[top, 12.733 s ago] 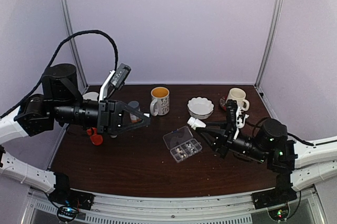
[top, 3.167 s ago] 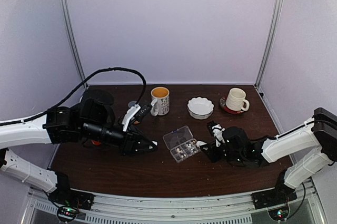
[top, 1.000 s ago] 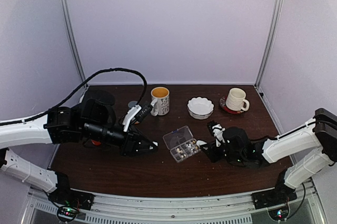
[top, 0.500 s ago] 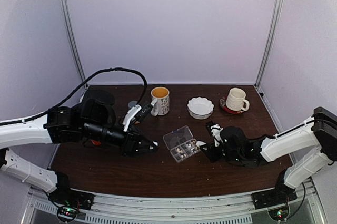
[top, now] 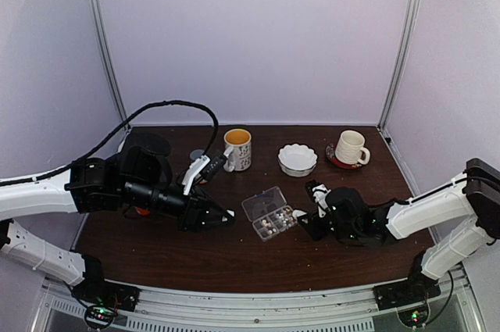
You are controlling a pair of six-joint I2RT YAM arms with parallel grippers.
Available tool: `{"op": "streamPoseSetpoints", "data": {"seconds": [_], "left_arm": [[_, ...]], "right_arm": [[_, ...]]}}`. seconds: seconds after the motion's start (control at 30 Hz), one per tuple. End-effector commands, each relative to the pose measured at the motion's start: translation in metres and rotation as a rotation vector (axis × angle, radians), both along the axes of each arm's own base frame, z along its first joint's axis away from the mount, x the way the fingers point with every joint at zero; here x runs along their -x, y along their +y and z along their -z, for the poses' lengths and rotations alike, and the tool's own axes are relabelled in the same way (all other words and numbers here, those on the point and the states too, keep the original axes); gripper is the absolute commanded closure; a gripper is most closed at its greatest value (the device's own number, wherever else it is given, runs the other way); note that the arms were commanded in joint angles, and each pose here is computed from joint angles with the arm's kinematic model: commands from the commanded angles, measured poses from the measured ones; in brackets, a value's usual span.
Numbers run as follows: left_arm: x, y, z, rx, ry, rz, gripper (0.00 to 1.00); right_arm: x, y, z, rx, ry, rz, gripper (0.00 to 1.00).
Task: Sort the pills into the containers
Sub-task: Pour the pill into the compartment of the pill container, then close the lid of the pill bottle.
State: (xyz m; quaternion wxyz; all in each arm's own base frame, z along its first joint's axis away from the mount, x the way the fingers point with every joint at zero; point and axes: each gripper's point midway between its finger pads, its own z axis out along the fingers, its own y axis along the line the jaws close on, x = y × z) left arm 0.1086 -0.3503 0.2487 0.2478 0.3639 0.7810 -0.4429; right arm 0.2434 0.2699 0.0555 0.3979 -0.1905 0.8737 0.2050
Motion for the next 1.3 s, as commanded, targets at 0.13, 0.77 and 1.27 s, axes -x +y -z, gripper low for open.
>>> {"op": "streamPoseSetpoints", "data": {"seconds": [0.13,0.77,1.27], "left_arm": [[-0.004,-0.008,-0.021,0.063,-0.021,0.002,1.0],[-0.005,-0.008,-0.022,0.063,-0.02,0.0,1.0],[-0.005,-0.009,-0.023,0.064,-0.018,0.001,1.0]], "right_arm": [[-0.002,0.001,-0.004,-0.005,-0.012,0.015,1.0],[0.01,0.002,-0.043,-0.176,-0.159,-0.064,1.0],[0.03,-0.002,-0.13,-0.442,-0.401,-0.158,1.0]]}}
